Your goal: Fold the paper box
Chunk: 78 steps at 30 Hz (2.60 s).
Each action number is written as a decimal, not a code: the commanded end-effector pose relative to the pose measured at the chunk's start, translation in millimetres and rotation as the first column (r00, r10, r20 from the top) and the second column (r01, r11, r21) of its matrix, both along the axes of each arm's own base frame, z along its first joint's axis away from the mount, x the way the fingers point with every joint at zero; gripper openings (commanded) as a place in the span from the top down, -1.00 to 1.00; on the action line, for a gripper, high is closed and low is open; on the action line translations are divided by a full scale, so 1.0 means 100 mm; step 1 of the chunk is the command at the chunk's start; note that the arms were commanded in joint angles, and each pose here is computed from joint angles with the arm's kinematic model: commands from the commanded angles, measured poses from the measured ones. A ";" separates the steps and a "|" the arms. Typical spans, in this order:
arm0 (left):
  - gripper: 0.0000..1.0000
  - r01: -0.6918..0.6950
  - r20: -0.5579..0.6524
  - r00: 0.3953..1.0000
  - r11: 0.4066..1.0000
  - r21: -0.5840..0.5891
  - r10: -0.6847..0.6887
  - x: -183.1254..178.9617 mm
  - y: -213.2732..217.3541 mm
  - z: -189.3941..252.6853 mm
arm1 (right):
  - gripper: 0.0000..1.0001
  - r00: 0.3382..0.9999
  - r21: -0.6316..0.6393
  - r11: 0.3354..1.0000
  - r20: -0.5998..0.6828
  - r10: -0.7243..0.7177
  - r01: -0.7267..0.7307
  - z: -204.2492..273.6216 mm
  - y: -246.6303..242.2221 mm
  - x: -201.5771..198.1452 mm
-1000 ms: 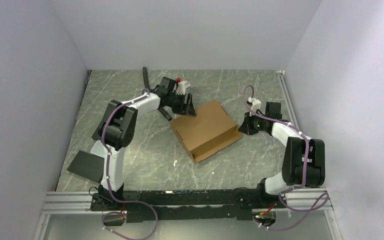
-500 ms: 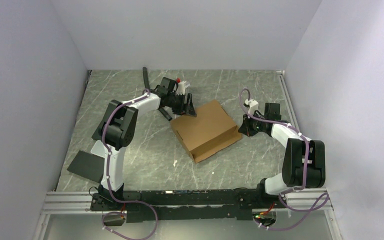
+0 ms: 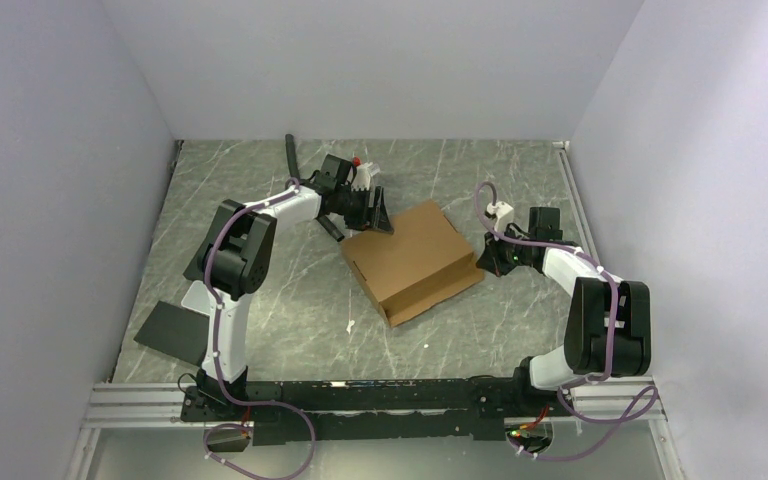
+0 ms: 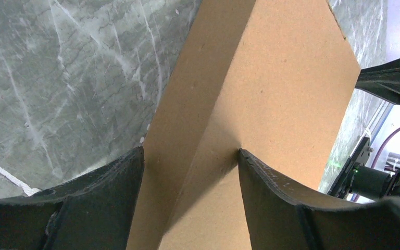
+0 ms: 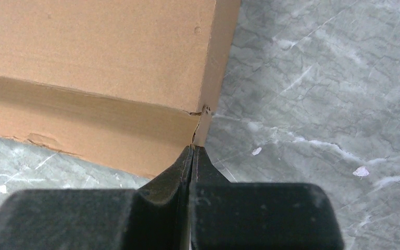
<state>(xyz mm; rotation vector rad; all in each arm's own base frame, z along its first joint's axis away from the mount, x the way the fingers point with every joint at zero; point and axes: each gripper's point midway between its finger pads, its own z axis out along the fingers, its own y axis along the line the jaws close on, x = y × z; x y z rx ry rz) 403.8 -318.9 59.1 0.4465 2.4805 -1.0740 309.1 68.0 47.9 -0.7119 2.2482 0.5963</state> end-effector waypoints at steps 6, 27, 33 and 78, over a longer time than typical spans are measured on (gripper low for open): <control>-0.40 -0.003 -0.041 0.999 0.998 0.066 0.005 -0.07 0.04 -0.30 | 1.00 0.990 0.040 0.997 -0.121 0.068 -0.064 -0.12 0.09 -0.29; -0.39 0.032 -0.053 0.998 0.999 0.033 -0.030 -0.11 0.00 -0.31 | 1.00 0.991 0.007 0.994 -0.086 -0.104 0.105 0.03 -0.04 0.03; -0.39 0.046 -0.058 0.997 0.999 0.026 -0.045 -0.13 -0.02 -0.30 | 1.00 0.995 -0.064 0.994 -0.027 -0.093 0.091 0.07 0.00 0.09; -0.41 0.044 -0.089 0.995 0.998 0.038 -0.040 -0.14 -0.02 -0.32 | 0.29 0.981 -0.104 0.994 0.196 -0.012 0.032 0.77 0.10 0.04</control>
